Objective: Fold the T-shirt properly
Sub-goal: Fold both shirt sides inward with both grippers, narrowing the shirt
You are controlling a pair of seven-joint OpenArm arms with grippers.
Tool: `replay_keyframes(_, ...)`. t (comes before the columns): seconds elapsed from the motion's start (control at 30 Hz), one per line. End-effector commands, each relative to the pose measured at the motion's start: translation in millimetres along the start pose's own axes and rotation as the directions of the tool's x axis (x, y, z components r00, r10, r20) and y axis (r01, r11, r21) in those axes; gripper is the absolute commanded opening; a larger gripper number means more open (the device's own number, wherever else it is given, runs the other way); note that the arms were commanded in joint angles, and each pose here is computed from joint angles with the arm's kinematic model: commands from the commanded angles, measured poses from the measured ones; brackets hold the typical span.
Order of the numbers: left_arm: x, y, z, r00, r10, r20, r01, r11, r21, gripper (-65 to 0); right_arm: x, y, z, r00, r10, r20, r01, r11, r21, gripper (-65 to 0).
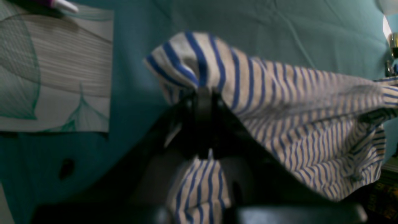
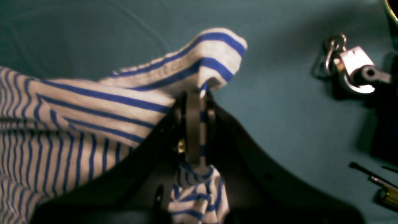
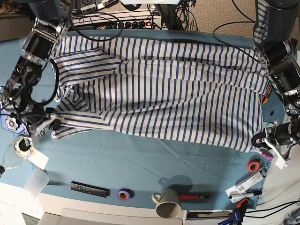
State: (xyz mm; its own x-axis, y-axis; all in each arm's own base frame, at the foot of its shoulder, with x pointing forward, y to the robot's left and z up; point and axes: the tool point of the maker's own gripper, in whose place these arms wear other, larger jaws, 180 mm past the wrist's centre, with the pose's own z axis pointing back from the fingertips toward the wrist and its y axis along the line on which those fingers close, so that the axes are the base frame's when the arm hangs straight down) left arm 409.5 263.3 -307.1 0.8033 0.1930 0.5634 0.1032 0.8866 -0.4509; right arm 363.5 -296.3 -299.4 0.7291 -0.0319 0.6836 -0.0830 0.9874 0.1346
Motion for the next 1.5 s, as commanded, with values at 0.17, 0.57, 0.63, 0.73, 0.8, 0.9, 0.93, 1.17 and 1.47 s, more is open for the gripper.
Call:
replay_keyframes(0.17, -2, 17, 32, 0.996, -0.081, 0.031, 0.078, 0.992, 0.096, -65.0, 20, -9, 15, 0.997, 0.016, 0.071, -0.015, 1.0, -0.009, -65.0)
replay_keyframes(0.57, -61, 11, 59, 0.969, -0.245, -0.025, 0.245, 0.947, 0.209, -65.0, 1, 2, 18, 0.999, 0.01, 0.031, -0.011, 0.998, 0.063, -65.0)
replay_keyframes(0.63, -72, 12, 60, 0.968, -0.248, -0.043, 0.251, 0.944, 0.213, -65.0, -5, 4, 21, 0.999, 0.032, 0.022, -0.033, 0.998, 0.057, -65.0)
replay_keyframes(0.73, -84, 12, 62, 0.966, -0.251, -0.064, 0.259, 0.941, 0.217, -65.0, -14, 8, 29, 0.997, 0.079, 0.019, -0.08, 0.996, 0.043, -65.0)
replay_keyframes(0.8, -88, 13, 63, 0.965, -0.252, -0.072, 0.261, 0.94, 0.221, -65.0, -20, 8, 35, 0.996, 0.093, 0.019, -0.093, 0.995, 0.028, -65.0)
replay_keyframes(0.9, -91, 19, 66, 0.961, -0.259, -0.097, 0.276, 0.925, 0.26, -65.0, -31, -1, 46, 0.997, 0.079, 0.019, -0.079, 0.997, -0.005, -65.0)
replay_keyframes(0.93, -90, 20, 67, 0.961, -0.26, -0.095, 0.277, 0.923, 0.268, -65.0, -34, -6, 50, 0.997, 0.069, 0.02, -0.068, 0.997, -0.021, -65.0)
replay_keyframes(1.17, -92, 27, 74, 0.967, -0.241, -0.087, 0.256, 0.923, 0.287, -65.0, -57, -41, 81, 0.998, -0.039, 0.045, 0.043, 0.995, -0.095, -65.0)
replay_keyframes(1.47, -128, 37, 75, 0.972, -0.178, -0.154, 0.218, 0.93, 0.296, -65.0, -88, -48, 87, 0.998, -0.058, -0.034, 0.053, 0.991, -0.121, -65.0)
